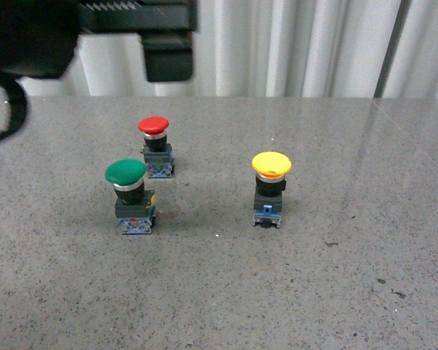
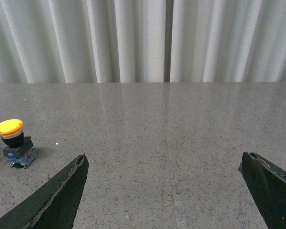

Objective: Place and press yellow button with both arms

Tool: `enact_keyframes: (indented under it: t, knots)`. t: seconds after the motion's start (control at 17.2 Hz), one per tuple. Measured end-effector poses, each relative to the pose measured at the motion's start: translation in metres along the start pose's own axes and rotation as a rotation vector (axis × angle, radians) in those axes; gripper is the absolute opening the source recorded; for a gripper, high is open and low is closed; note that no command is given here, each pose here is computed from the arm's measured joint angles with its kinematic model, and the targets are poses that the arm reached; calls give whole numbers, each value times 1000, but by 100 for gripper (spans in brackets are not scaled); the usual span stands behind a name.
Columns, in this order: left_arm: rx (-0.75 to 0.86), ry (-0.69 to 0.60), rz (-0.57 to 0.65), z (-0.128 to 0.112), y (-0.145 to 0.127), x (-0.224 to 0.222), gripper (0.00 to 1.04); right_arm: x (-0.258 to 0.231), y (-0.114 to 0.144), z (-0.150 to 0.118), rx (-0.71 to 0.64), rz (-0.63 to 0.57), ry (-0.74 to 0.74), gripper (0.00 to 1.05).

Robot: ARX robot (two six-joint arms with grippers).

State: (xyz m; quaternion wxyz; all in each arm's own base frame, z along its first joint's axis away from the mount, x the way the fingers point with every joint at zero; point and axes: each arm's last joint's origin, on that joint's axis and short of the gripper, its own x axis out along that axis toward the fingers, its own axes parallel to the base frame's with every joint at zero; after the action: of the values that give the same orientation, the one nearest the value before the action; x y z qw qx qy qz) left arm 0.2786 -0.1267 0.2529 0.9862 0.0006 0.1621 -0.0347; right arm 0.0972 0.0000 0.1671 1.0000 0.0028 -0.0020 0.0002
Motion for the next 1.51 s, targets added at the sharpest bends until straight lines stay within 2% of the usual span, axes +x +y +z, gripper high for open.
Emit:
enact_keyframes:
  t: [0.06,0.23,0.41,0.52,0.7,0.76,0.81,0.87,1.05,1.22,1.4,1.51]
  knots:
    - [-7,-13,34,4,18,-3,98,0,0,0,0,0,0,98]
    - [1,18,108,-4,63,-16,98,0,0,0,0,0,0,98]
    - [1,-139,176,20,99,-70,98,0,0,0,0,0,0,98]
    - [9,-172,181,13,106,-100,98,0,0,0,0,0,0,98]
    - [51,-155,196,-14,107,-126,98,0,0,0,0,0,0,98]
    - [37,-261,168,-18,108,-137,92,0,0,0,0,0,0,98]
    - [22,-350,108,-27,113,-145,82,0,0,0,0,0,-1,98]
    - [17,-384,105,-45,118,-147,71,0,0,0,0,0,0,98]
    - [5,-288,65,-89,116,-135,38,0,0,0,0,0,0,98]
    - [6,-344,70,-96,116,-141,4,0,0,0,0,0,0,98]
    - [2,-311,69,-113,116,-140,2,0,0,0,0,0,0,98]
    - [2,-330,69,-116,116,-142,2,0,0,0,0,0,0,98]
